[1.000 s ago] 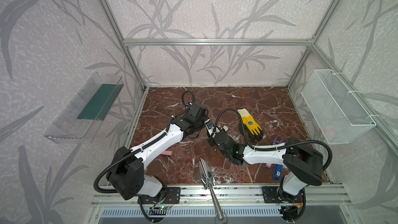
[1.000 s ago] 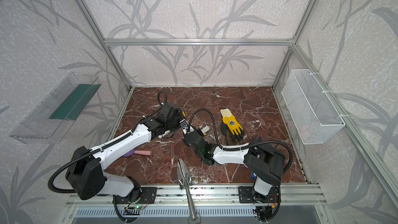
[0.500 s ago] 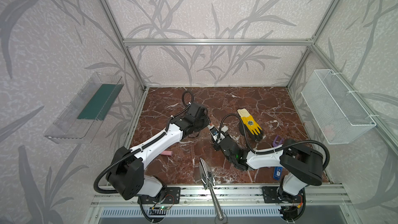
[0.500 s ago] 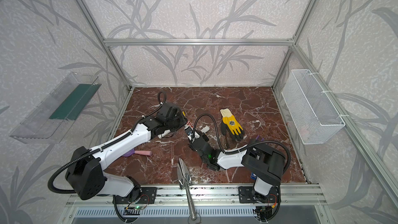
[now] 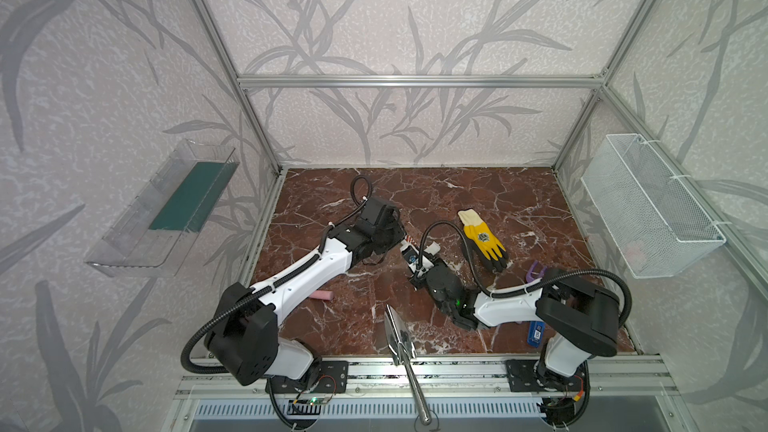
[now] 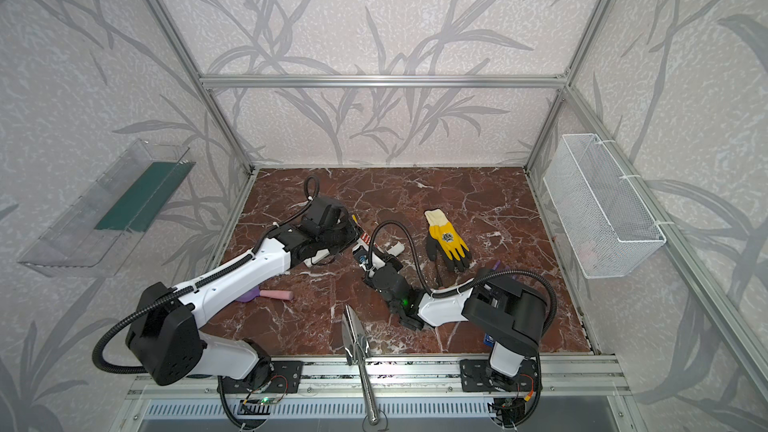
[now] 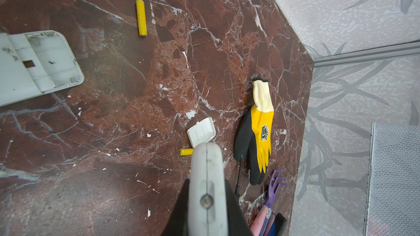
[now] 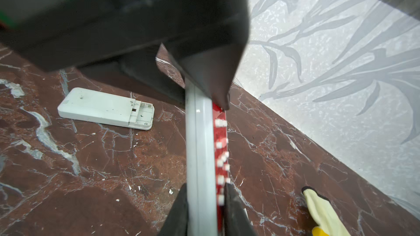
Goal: Unload the batteries from the remote control
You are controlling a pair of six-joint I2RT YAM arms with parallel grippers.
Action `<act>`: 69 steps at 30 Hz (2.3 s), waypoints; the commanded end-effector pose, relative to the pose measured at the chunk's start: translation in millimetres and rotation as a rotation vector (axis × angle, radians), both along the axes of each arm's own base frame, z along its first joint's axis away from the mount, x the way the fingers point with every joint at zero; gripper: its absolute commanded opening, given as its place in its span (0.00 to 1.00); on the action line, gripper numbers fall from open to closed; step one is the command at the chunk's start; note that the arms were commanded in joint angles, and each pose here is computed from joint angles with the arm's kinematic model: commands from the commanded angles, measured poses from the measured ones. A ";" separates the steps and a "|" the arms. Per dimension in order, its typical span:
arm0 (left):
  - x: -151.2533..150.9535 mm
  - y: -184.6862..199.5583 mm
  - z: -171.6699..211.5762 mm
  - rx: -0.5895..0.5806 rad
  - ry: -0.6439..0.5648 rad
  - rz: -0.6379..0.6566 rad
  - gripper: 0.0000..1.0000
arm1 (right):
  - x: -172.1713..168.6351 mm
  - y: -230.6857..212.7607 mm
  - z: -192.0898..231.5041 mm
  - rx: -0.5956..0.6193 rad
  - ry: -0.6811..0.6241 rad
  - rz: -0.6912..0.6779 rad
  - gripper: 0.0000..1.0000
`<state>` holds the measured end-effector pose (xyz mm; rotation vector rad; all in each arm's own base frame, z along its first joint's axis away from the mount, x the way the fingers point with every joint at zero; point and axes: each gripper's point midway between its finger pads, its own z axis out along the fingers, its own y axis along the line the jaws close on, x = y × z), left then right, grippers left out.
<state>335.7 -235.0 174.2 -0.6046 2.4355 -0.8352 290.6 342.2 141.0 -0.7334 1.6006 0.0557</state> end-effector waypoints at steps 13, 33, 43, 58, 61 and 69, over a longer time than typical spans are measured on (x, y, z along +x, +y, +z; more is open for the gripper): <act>3.4 -18.7 46.3 -0.099 -0.144 -0.094 0.34 | -1.1 9.7 14.6 0.017 -0.045 0.037 0.00; 20.3 12.7 54.1 0.062 -0.295 -0.250 1.00 | -17.4 -19.7 4.5 0.020 0.198 0.189 0.00; 24.6 64.0 44.6 0.583 -0.539 -0.352 1.00 | -23.6 -44.7 20.6 0.030 0.397 0.266 0.00; -8.0 38.7 18.4 1.346 -1.133 -0.946 1.00 | -15.4 -52.9 39.7 0.024 0.586 0.282 0.00; -15.2 31.4 22.5 1.384 -1.263 -0.960 0.99 | -14.8 -56.4 38.4 0.021 0.617 0.281 0.00; -26.7 9.9 27.1 1.398 -1.456 -1.026 1.00 | -20.0 -53.1 36.5 0.015 0.679 0.323 0.00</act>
